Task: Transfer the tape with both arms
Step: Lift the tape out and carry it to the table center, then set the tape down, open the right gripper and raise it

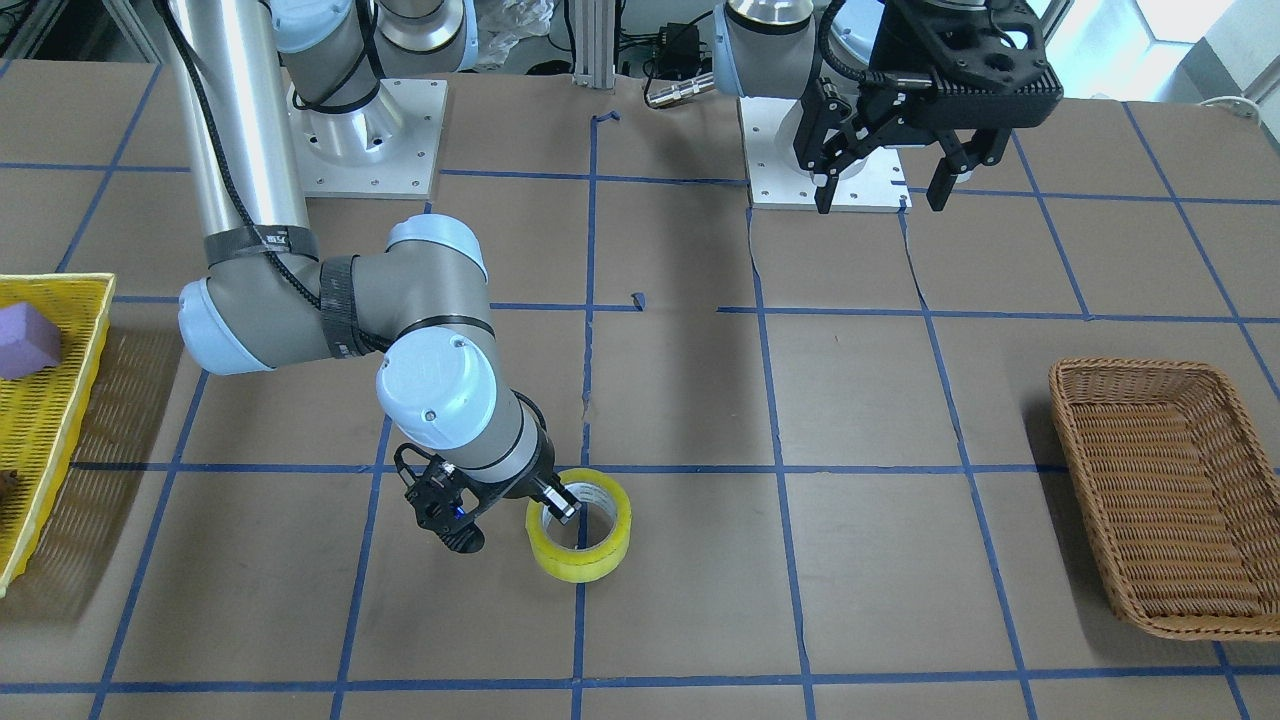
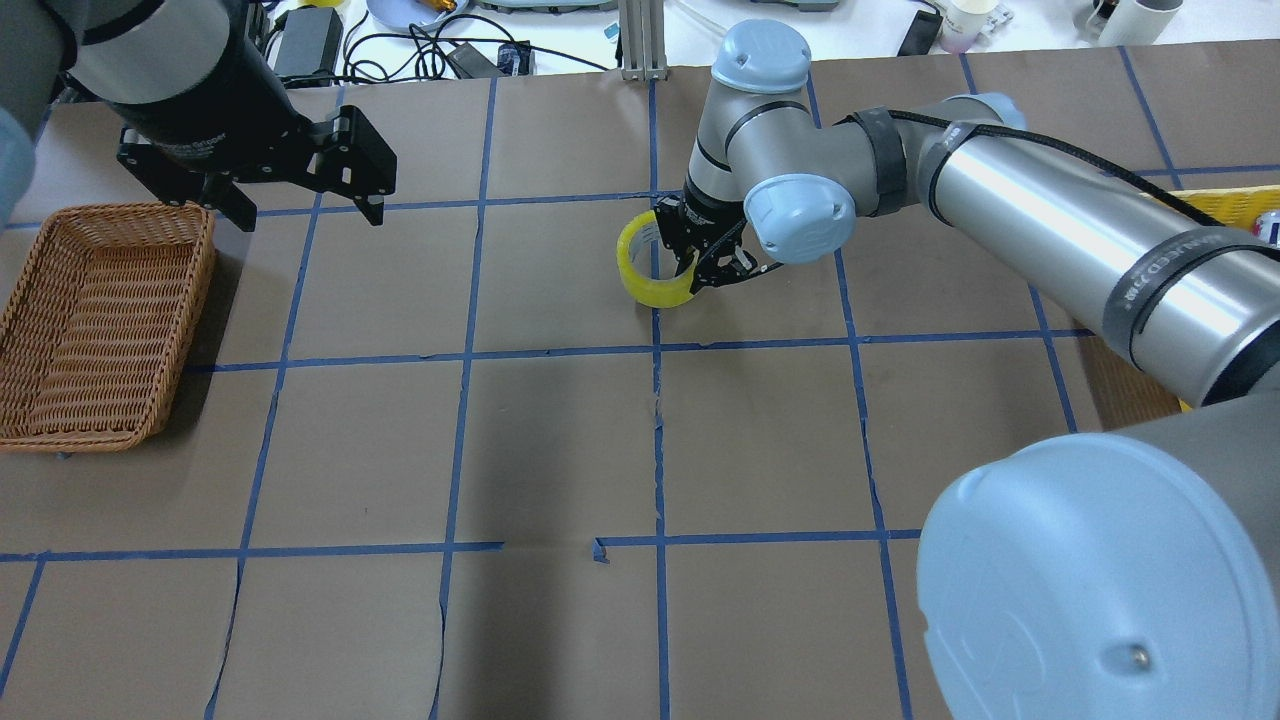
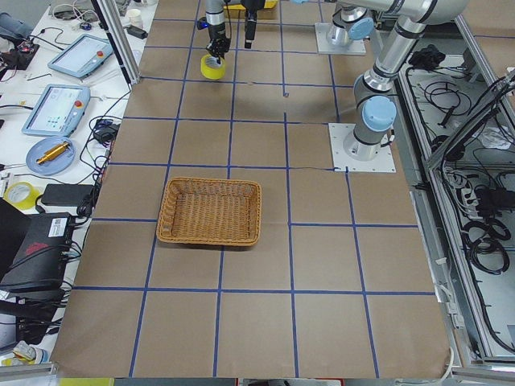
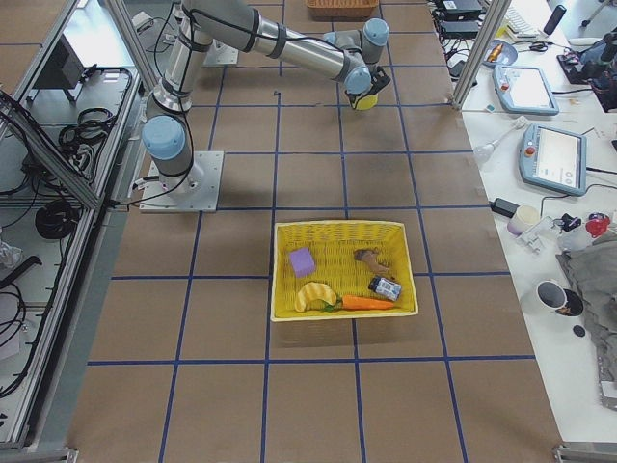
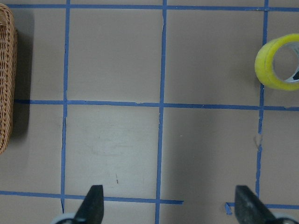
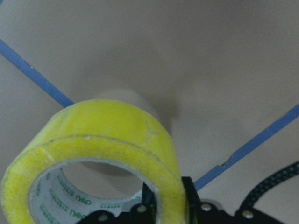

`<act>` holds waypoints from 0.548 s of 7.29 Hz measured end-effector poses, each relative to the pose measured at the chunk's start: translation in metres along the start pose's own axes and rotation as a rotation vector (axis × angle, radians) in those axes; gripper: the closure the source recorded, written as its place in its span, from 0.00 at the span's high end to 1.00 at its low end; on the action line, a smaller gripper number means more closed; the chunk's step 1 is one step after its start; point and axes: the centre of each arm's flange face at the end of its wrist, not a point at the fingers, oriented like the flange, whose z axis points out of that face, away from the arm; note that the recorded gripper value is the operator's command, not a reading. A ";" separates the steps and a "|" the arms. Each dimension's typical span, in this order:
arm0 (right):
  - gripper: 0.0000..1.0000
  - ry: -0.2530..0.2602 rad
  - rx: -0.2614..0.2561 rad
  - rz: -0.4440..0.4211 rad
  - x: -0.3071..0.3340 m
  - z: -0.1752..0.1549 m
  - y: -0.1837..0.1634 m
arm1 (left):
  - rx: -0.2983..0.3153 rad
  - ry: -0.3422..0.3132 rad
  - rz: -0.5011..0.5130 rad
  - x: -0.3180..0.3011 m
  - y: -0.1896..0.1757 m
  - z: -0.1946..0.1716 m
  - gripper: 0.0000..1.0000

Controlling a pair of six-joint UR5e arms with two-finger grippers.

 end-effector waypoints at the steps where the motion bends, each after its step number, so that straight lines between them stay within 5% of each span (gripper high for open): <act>1: 0.21 0.012 -0.016 0.009 0.005 0.010 0.001 | 0.000 -0.001 0.000 0.000 0.000 0.000 1.00; 2: 0.94 0.021 -0.025 0.013 0.009 0.017 0.003 | 0.000 -0.001 0.000 0.000 0.000 0.000 1.00; 4: 1.00 0.022 -0.027 0.016 0.012 0.016 0.005 | 0.001 -0.002 0.000 0.000 0.000 0.000 1.00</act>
